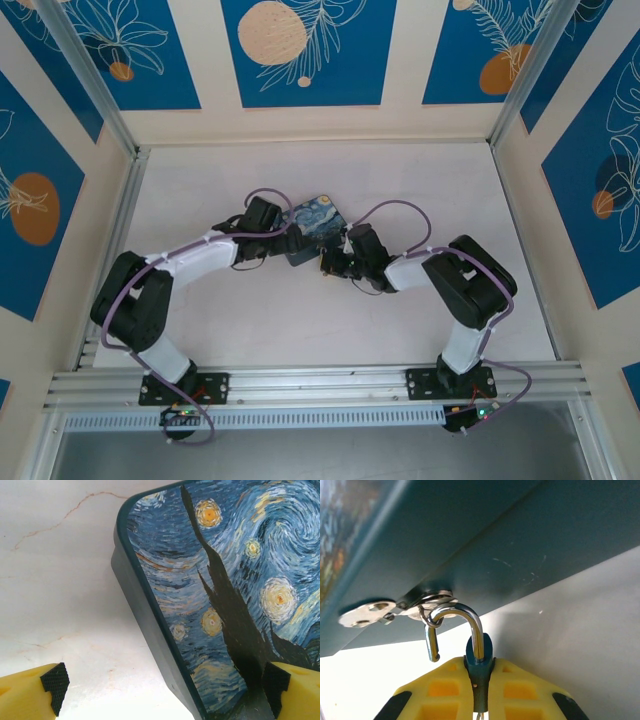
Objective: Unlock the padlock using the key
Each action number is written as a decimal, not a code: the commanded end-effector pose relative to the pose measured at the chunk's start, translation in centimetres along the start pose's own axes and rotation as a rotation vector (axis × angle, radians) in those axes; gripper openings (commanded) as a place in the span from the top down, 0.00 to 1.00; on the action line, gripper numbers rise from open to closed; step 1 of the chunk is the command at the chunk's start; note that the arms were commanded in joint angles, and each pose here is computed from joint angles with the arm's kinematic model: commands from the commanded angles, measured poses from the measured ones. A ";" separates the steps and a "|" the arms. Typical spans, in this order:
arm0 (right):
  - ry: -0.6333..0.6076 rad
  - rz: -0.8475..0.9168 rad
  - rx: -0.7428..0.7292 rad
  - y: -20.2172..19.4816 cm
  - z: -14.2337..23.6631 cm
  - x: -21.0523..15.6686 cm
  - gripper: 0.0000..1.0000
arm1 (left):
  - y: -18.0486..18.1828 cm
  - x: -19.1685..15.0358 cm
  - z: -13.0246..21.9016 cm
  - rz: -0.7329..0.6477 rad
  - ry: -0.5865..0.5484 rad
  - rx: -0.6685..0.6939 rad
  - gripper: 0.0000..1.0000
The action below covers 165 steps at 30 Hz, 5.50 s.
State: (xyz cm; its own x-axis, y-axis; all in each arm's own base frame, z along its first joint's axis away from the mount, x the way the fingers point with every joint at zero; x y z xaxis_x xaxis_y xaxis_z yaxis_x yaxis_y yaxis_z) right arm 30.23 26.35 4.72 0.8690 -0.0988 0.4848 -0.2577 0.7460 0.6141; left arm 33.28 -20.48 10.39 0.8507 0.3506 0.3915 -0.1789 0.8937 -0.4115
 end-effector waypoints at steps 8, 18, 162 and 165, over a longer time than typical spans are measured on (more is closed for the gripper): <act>-0.071 -0.181 0.076 0.8 0.5 2.2 1.00 | 1.9 -2.3 -1.6 -0.038 0.061 0.102 0.00; -0.125 -0.302 0.121 -0.2 0.2 5.1 1.00 | 2.5 -2.9 -2.0 -0.038 0.088 0.124 0.02; -0.050 -0.358 0.040 -12.8 7.7 11.4 1.00 | -7.3 -3.5 -5.8 -0.351 0.136 0.224 0.08; -0.070 -0.377 0.030 -13.3 9.0 11.2 1.00 | -7.5 -3.4 -5.8 -0.351 0.134 0.222 0.08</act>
State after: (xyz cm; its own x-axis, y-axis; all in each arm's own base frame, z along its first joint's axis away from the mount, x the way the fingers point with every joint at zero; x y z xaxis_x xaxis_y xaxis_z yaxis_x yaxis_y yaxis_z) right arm 40.09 10.26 6.05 0.8876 -0.3897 0.2456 0.0641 0.6325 0.7719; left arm 36.97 -31.28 11.67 0.8709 0.0870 0.4837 0.0208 0.9768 -0.2133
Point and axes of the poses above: each hand's point on the last joint's axis, 136 mm out from that joint toward the fingers, its own z axis back along the fingers, its own y axis along the line the jaws close on, x = y × z, the point moved 3 cm from there along z, back along the fingers, and after that the axes turned 10 degrees about z, right-handed, at the moved point
